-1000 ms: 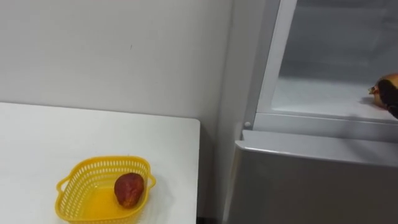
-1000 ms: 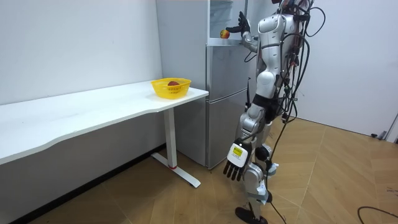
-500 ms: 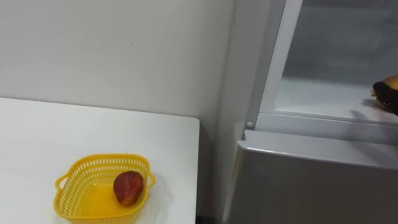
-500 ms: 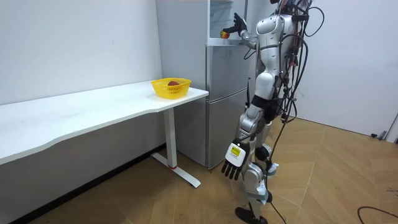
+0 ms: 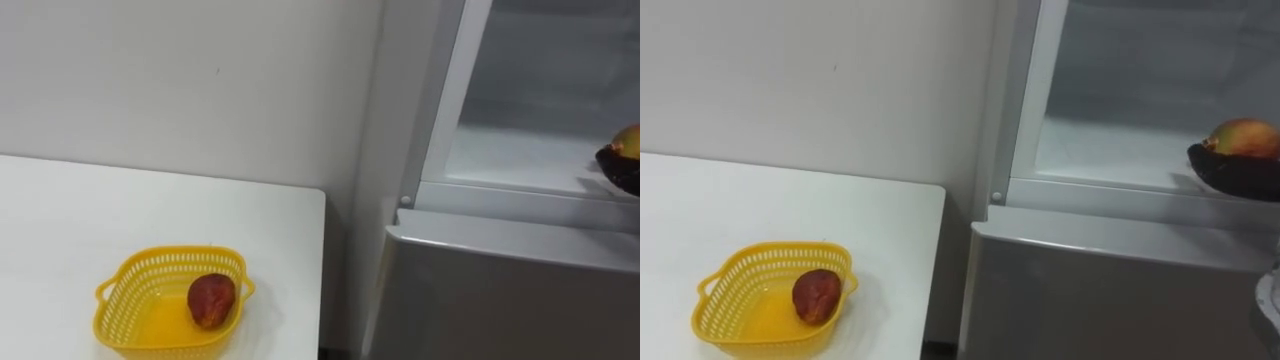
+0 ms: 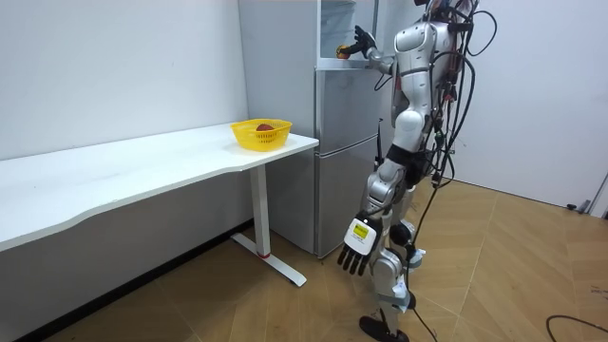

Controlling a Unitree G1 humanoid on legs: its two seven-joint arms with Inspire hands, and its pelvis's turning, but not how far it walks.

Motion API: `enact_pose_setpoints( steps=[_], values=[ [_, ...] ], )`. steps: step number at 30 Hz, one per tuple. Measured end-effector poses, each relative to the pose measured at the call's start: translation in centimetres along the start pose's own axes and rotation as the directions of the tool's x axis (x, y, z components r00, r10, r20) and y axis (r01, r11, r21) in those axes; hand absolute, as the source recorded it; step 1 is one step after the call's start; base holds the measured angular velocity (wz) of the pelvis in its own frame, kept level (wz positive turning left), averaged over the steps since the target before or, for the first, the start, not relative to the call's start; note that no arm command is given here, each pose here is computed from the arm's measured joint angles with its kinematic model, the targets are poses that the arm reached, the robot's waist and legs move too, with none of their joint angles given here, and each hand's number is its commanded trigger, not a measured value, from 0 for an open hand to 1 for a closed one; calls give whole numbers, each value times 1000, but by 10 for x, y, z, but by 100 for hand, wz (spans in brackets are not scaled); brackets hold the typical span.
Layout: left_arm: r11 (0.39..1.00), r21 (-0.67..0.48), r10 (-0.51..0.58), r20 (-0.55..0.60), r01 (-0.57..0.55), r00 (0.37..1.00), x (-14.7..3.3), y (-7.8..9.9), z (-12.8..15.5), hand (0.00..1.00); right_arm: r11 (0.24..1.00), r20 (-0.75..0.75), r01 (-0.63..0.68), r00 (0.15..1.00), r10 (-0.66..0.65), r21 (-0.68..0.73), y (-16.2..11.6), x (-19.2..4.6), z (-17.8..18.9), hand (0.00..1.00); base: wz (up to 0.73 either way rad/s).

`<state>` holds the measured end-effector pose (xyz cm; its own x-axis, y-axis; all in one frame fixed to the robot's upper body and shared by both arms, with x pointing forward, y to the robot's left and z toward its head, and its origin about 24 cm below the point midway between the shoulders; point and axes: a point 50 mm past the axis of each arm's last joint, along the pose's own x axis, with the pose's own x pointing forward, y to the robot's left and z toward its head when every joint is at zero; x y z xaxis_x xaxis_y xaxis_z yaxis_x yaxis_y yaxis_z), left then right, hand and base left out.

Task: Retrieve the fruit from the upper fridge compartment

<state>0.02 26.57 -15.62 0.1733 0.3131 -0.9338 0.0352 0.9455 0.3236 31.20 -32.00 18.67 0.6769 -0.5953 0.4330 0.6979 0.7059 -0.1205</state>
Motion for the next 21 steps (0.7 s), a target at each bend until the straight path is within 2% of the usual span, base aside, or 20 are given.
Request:
enact_pose_setpoints(
  steps=[6,11,21],
  values=[
    [1000,-5,8,7,-8,1000,-1,2,-1,0,1000,-9,-13,1000,13,-2,-1,5,1,0,4],
    [1000,-8,22,-1,-22,1000,-2,4,-3,0,999,-126,-34,992,32,-16,2,12,-15,0,4],
    [1000,-5,15,-53,-16,998,-2,5,-10,0,994,-214,-105,971,106,15,5,15,-28,0,0]
  ],
)
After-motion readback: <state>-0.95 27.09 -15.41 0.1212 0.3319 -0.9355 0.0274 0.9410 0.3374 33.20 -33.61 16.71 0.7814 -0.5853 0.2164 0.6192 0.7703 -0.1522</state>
